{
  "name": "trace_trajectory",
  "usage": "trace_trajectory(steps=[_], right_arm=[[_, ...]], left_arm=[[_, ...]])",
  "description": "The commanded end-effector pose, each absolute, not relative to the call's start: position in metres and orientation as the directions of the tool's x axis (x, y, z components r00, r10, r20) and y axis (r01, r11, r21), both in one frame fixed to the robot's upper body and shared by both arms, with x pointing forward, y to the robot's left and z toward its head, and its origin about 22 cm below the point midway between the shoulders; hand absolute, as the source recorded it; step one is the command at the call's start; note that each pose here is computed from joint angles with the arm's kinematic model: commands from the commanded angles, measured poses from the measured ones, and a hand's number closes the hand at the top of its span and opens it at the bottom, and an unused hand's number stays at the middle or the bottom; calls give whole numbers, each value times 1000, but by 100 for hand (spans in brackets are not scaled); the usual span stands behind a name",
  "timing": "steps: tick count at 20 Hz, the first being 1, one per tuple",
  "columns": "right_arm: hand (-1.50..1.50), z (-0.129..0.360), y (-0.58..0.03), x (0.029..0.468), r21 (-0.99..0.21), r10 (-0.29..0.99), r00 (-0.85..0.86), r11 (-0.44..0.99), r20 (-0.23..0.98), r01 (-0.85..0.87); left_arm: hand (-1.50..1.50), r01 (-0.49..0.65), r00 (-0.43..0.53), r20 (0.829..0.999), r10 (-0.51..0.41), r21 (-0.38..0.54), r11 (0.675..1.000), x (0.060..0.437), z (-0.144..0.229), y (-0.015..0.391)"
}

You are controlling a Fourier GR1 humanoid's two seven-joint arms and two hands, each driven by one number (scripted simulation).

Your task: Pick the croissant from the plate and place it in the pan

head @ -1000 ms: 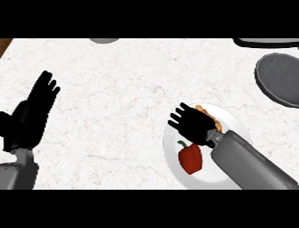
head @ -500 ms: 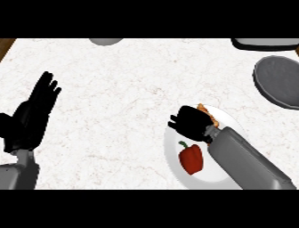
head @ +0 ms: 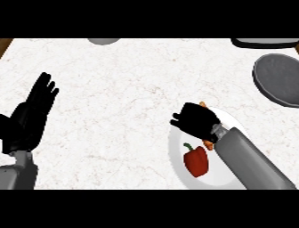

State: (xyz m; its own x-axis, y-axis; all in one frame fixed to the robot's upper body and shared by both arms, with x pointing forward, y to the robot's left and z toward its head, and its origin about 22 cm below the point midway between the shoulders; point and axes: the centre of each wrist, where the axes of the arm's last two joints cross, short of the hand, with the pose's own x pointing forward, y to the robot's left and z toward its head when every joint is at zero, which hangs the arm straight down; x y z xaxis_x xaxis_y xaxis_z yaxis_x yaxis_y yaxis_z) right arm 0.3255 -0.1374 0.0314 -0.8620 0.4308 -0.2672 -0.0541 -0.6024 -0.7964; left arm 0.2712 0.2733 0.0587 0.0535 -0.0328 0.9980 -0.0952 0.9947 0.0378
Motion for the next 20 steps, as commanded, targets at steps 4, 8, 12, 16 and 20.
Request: trace_trajectory(steps=[4, 8, 12, 16, 20], right_arm=[[150, 27, -226, 312, -941, 830, -551, -110, 91, -321], [150, 85, -247, 291, -999, 853, -522, -3, 19, -42], [150, 135, -277, 263, -988, 863, -506, 71, -9, 140], [150, 181, -283, 221, -978, 879, -477, 113, 16, 176], [150, 206, -305, 219, -963, 900, -423, 200, 107, 182]], left_arm=[[0, -177, 67, 997, -37, 49, 983, 261, 58, 291], [0, -181, 73, 997, -32, 45, 982, 258, 49, 289], [0, -155, 73, 997, -20, 31, 987, 269, 56, 284], [0, -123, 69, 997, -25, 34, 992, 275, 67, 277], [0, -96, 53, 998, -31, 36, 995, 272, 66, 276]])
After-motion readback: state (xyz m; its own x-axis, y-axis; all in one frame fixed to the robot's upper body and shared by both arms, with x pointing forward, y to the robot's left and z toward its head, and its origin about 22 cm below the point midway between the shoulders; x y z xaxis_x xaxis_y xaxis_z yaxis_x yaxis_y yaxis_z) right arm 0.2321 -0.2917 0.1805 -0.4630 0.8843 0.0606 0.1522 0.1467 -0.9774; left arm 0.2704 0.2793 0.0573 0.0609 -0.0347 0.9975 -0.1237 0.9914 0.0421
